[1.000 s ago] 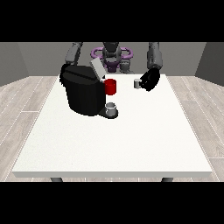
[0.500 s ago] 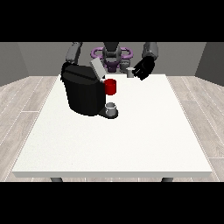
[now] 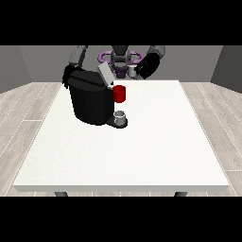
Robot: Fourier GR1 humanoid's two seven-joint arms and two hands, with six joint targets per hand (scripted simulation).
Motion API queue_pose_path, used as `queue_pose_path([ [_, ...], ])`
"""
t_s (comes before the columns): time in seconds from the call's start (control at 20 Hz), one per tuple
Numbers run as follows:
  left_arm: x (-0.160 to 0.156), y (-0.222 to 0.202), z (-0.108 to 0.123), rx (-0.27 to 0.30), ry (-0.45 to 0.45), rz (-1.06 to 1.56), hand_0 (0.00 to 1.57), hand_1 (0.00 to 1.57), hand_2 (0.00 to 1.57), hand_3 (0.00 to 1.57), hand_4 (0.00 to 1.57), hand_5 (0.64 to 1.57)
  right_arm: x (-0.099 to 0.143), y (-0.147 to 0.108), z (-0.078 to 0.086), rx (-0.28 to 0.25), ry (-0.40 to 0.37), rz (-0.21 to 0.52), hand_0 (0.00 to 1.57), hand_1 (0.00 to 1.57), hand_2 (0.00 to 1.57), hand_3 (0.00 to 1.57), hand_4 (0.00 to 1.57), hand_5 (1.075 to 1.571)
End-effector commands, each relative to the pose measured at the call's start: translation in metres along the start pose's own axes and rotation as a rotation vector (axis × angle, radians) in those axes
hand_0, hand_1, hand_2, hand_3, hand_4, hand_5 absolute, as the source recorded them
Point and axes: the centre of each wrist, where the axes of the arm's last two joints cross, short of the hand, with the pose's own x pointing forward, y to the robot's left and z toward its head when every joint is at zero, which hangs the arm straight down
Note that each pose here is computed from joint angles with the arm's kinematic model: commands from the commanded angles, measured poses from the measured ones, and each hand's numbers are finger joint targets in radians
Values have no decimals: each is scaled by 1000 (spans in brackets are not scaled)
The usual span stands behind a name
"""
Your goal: Insert the coffee pod into the coffee machine and close the lid
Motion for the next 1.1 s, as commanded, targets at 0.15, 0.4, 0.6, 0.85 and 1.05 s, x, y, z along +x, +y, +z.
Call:
queue_pose_path([
  [0.15, 5, 39, -1, 70, 14, 19, 1500, 1500, 1467, 1248, 622, 1571, 28, 17, -12, 68, -41, -15, 0, 0, 0, 0, 192, 1571],
  [0.4, 29, 52, -7, 185, -20, 30, 1360, 1360, 1424, 1357, 614, 1571, 18, -2, -10, 77, -147, -37, 0, 0, 0, 0, 232, 1571],
  [0.6, 29, 94, -2, 234, 3, 41, 1436, 1436, 1456, 1327, 621, 1571, 43, 14, -23, 146, -194, -24, 0, 0, 0, 0, 122, 1571],
  [0.85, 59, 97, -11, 256, -38, 84, 1489, 1489, 1476, 1411, 599, 1571, 44, -3, -35, 180, -213, -40, 0, 0, 0, 0, 0, 1571],
  [1.05, 76, 116, -10, 297, -58, 89, 1452, 1452, 1483, 1390, 595, 1571, 28, 17, -31, 196, -239, -46, 0, 0, 0, 0, 183, 1571],
])
